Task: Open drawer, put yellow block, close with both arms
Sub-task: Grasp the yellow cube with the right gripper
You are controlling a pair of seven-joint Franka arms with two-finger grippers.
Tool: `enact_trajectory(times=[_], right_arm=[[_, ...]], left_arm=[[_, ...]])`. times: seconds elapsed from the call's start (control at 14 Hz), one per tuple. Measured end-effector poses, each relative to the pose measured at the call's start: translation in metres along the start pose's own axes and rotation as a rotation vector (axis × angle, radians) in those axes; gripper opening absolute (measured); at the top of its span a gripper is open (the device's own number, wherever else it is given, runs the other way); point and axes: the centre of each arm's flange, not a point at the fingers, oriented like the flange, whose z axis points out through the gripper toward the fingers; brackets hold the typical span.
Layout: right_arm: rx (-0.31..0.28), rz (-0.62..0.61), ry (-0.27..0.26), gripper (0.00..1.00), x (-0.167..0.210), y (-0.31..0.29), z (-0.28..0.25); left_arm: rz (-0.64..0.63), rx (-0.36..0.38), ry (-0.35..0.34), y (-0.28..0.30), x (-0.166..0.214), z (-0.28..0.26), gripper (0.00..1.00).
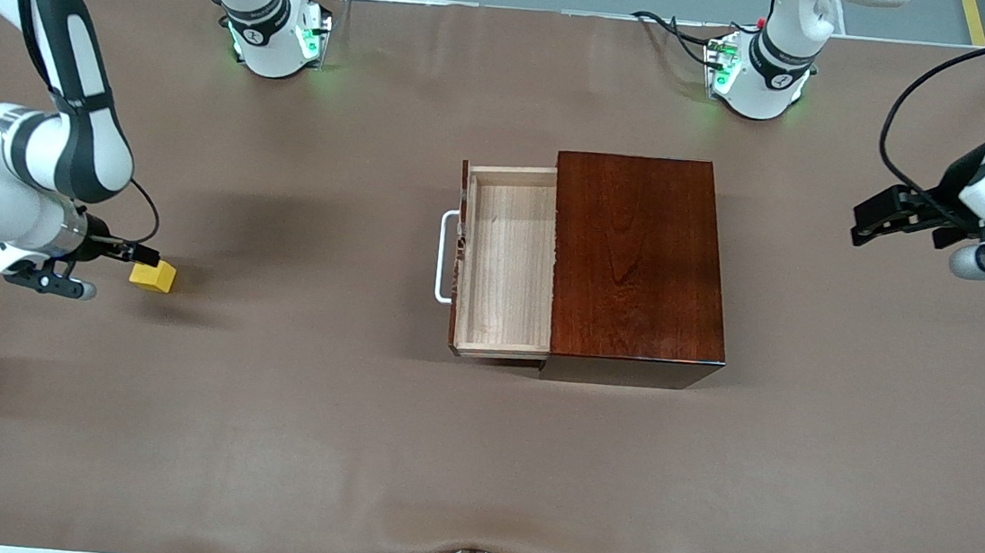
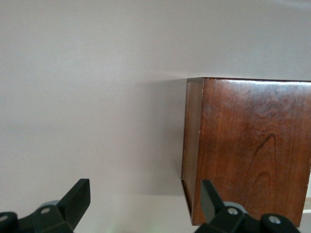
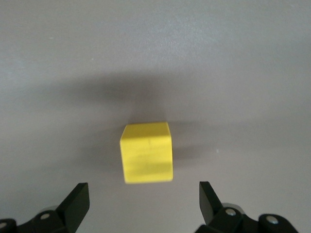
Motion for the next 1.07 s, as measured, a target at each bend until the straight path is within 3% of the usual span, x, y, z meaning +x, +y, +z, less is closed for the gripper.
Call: enact_trajectory(times=[0.21,0.5,0.64,0.78,0.85,1.07], right_arm=[[-0.008,-0.022,0.017,1.00,0.006,0.004,0.024],[-0.009,-0.028,-0.006,0.98,0.006,0.003,0.044],[-0.009,-0.029,-0.010,0.85,0.006,0.003,0.047],[-0.009,-0.029,-0.008,0.60,0.006,0.003,0.046],[-0.009,-0.029,-0.005,0.55,0.007,0.002,0.045],[-0.010,-0.030,0.006,0.55,0.011,0.002,0.040]], left_arm=[[0.037,-0.004,0.016,-0.020,-0.005,-0.012,1.00],[0.045,0.001,0.023,-0.046,-0.012,-0.024,1.00],[0.048,0.004,0.018,-0.047,-0.014,-0.025,1.00],[0.055,0.007,0.018,-0.044,-0.014,-0.025,1.00],[0.056,0.008,0.016,-0.043,-0.015,-0.025,1.00],[0.051,0.011,-0.034,-0.048,-0.020,-0.021,1.00]])
